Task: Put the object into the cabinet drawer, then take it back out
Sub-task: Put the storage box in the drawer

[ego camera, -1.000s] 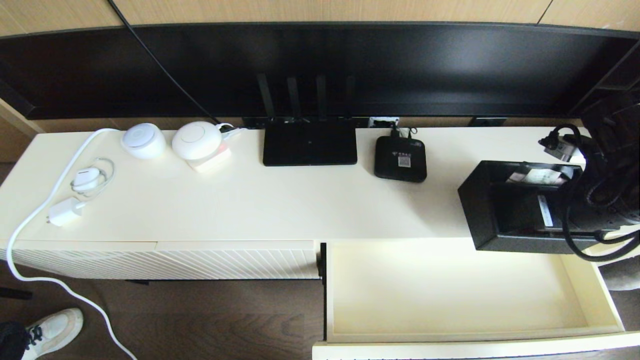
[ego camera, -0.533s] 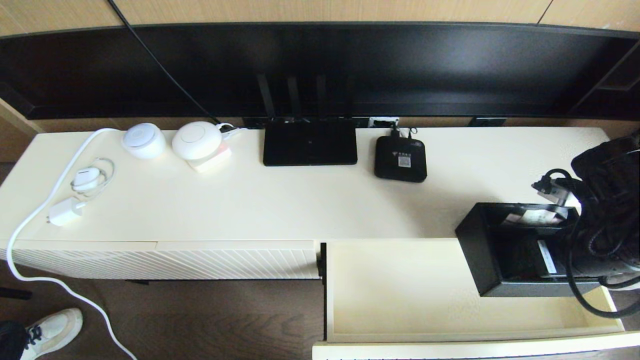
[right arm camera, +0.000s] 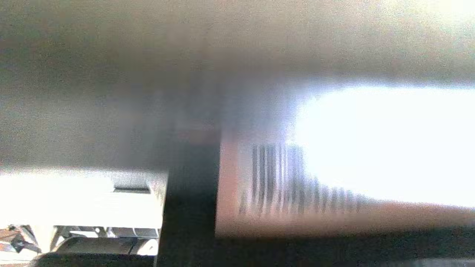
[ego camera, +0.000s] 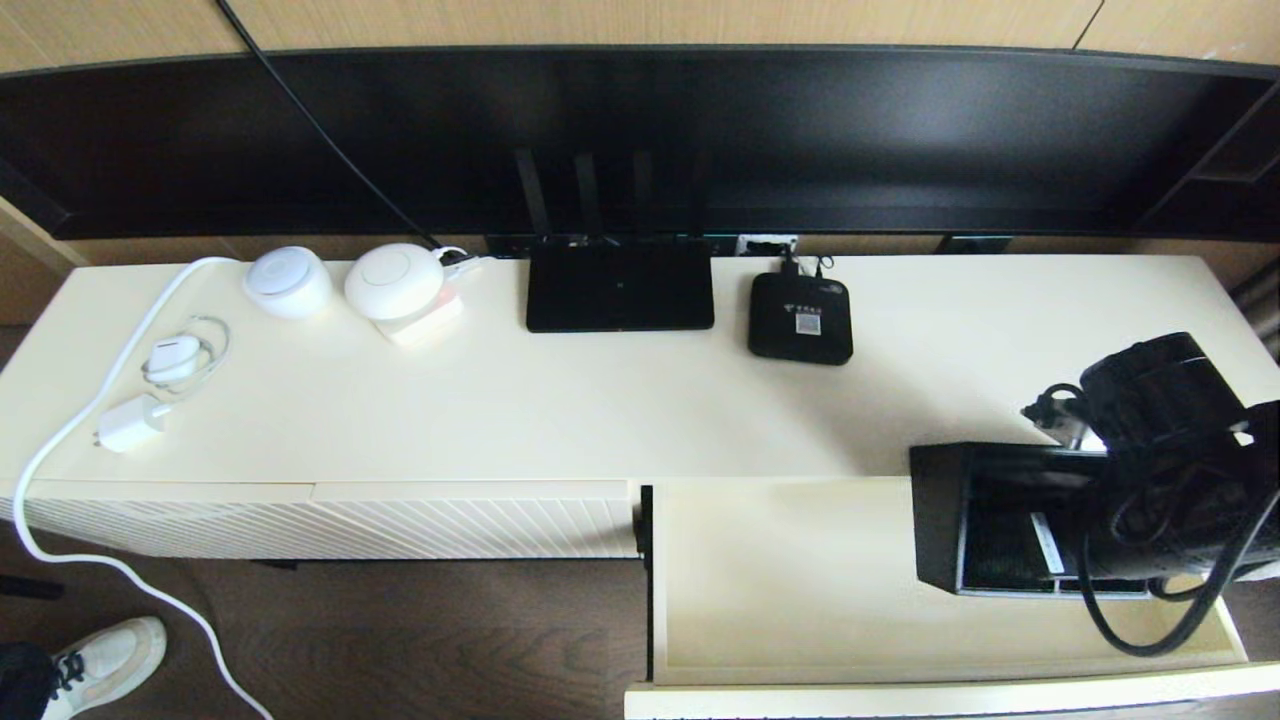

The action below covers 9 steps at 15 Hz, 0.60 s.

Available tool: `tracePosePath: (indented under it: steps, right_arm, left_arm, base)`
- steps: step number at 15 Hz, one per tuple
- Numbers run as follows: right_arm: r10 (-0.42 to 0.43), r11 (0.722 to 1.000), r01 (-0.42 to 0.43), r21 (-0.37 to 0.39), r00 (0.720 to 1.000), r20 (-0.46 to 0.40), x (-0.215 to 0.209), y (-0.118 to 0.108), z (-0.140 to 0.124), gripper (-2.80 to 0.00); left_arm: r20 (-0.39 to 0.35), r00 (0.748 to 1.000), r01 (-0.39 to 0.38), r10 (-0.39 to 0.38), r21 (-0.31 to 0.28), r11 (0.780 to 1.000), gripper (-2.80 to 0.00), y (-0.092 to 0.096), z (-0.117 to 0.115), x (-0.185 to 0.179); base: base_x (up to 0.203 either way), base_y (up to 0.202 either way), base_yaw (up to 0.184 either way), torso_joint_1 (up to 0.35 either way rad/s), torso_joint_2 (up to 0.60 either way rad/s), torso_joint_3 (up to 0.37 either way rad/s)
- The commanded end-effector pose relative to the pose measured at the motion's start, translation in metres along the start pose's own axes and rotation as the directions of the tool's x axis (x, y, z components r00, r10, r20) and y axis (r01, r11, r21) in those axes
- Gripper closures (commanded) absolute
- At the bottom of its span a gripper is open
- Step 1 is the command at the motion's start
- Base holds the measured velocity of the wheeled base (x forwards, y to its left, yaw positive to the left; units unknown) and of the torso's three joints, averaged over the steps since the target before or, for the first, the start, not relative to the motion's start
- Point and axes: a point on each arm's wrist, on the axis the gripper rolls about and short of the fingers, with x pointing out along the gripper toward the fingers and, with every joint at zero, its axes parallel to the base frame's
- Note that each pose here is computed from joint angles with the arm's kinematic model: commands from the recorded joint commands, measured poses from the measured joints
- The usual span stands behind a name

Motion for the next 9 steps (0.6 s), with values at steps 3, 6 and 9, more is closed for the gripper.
tracePosePath:
  steps: [3, 6, 9]
  right_arm:
    - [-0.003, 1.000, 0.003, -0.001, 1.000, -0.022, 0.019, 0.002, 0.001, 0.00]
    - [0.012, 1.000, -0.012, -0.018, 1.000, -0.013, 0.014, 0.007, -0.001, 0.00]
    - [0.016, 0.999, -0.017, -0.030, 1.000, -0.018, 0.009, 0.008, -0.009, 0.00]
  left_arm:
    - [-0.002, 1.000, 0.000, 0.000, 0.000, 1.000, 0.00, 0.000, 0.000, 0.000]
    - [-0.002, 1.000, 0.000, 0.000, 0.000, 1.000, 0.00, 0.000, 0.000, 0.000]
    - [-0.001, 1.000, 0.000, 0.000, 0.000, 1.000, 0.00, 0.000, 0.000, 0.000]
  base:
    - [0.000, 0.000, 0.000, 0.000, 0.00, 0.000]
    - [0.000, 0.000, 0.000, 0.000, 0.00, 0.000]
    - [0.000, 0.000, 0.000, 0.000, 0.00, 0.000]
